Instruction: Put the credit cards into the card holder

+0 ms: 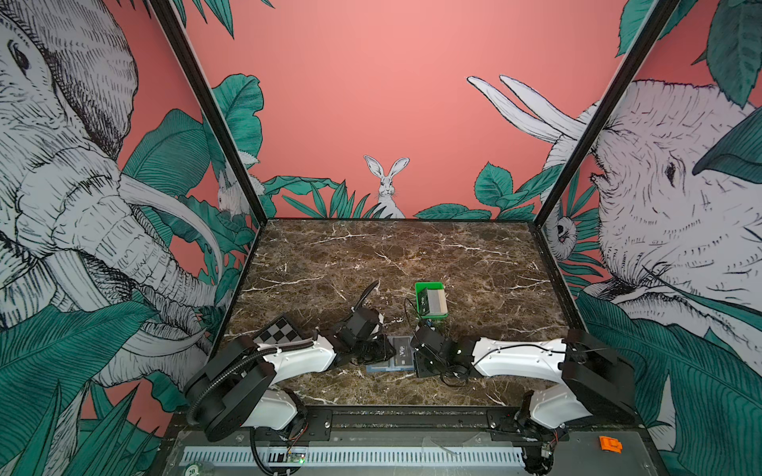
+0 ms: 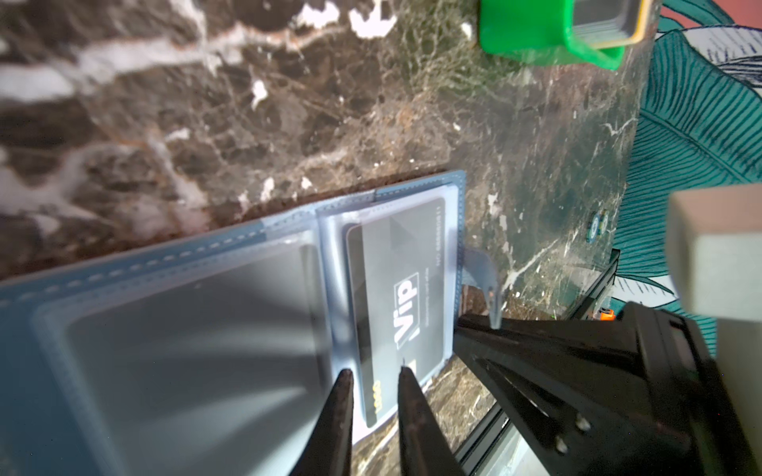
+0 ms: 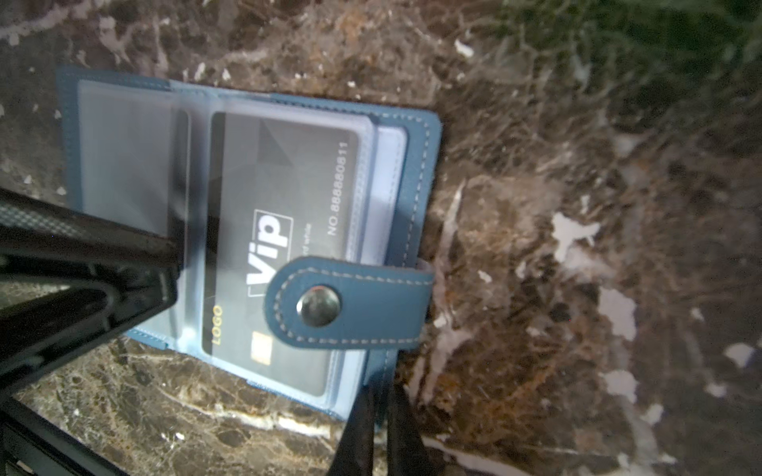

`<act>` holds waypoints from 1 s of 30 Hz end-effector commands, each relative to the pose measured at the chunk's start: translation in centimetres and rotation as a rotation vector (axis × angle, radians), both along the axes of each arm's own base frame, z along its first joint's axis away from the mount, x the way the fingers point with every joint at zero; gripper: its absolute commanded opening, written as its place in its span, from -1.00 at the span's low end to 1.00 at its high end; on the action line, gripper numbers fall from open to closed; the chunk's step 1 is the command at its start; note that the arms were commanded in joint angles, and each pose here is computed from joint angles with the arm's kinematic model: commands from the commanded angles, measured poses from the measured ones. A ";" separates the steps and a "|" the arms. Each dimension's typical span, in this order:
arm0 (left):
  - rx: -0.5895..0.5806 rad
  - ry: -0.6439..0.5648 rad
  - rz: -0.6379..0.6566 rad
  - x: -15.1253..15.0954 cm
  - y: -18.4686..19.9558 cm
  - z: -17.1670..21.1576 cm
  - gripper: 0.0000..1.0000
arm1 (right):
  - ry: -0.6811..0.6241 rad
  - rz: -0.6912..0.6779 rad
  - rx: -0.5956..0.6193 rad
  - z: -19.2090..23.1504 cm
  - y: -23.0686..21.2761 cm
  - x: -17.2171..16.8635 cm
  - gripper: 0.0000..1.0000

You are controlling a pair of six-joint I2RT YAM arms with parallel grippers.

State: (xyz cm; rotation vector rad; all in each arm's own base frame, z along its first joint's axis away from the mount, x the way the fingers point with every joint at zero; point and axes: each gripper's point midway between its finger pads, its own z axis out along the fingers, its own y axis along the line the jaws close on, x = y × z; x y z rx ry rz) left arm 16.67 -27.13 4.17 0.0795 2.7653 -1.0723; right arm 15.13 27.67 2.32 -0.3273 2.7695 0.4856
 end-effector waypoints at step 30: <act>0.097 -0.063 -0.024 0.0 -0.1 -0.6 -0.74 | -0.094 -0.051 0.162 2.4 1.2 1.1 -0.58</act>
